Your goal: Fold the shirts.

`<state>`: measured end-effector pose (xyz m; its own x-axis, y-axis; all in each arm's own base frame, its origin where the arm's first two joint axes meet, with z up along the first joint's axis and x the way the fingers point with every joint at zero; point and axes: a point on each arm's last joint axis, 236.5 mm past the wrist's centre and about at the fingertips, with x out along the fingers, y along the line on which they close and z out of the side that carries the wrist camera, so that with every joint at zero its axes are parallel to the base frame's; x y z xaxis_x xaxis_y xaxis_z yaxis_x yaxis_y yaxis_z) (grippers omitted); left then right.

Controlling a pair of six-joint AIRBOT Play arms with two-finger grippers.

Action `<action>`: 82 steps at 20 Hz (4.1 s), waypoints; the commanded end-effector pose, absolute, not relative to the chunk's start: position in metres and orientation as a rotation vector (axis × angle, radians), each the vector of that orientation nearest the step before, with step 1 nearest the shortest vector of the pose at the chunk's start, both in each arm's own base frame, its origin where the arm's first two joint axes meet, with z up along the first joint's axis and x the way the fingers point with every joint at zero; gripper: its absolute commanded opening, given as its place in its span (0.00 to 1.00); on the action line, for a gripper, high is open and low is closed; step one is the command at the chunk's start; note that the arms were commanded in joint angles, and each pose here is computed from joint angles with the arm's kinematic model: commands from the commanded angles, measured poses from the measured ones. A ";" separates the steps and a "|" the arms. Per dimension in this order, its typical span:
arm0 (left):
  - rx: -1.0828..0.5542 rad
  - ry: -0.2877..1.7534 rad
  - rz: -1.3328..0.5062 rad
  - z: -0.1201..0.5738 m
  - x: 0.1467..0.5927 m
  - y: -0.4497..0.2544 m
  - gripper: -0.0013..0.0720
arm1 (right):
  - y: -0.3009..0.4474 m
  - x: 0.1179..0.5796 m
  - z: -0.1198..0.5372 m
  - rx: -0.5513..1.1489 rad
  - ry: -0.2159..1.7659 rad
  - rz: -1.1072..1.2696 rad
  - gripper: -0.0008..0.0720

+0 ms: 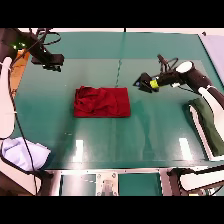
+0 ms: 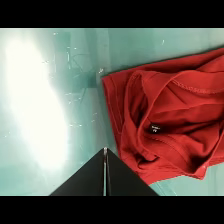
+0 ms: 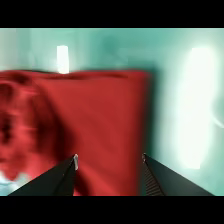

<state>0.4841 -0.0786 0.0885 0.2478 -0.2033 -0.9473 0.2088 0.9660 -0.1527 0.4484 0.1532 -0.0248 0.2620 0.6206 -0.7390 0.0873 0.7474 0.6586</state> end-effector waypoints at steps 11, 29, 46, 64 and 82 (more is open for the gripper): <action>0.006 1.287 -0.277 0.089 0.485 -0.077 0.05 | 0.282 0.431 -0.066 0.765 1.342 0.598 0.04; 0.004 1.286 -0.280 0.089 0.485 -0.078 0.05 | -0.188 0.476 0.226 1.079 0.528 -0.090 0.03; 0.003 1.305 -0.286 0.088 0.480 -0.079 0.05 | -0.293 0.206 0.130 1.372 0.629 -0.960 0.03; -0.016 1.297 -0.312 0.090 0.481 -0.086 0.05 | -0.282 0.105 -0.004 1.167 0.970 -1.147 0.91; -0.077 1.412 -0.425 0.079 0.347 -0.124 0.05 | -0.022 0.310 0.050 0.468 1.253 -0.135 0.03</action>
<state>0.3866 -0.1170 0.0981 0.1321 -0.3276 -0.9355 0.2497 0.9244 -0.2884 0.3057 -0.0961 0.0688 0.3537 0.0691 -0.9328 0.5524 0.7893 0.2680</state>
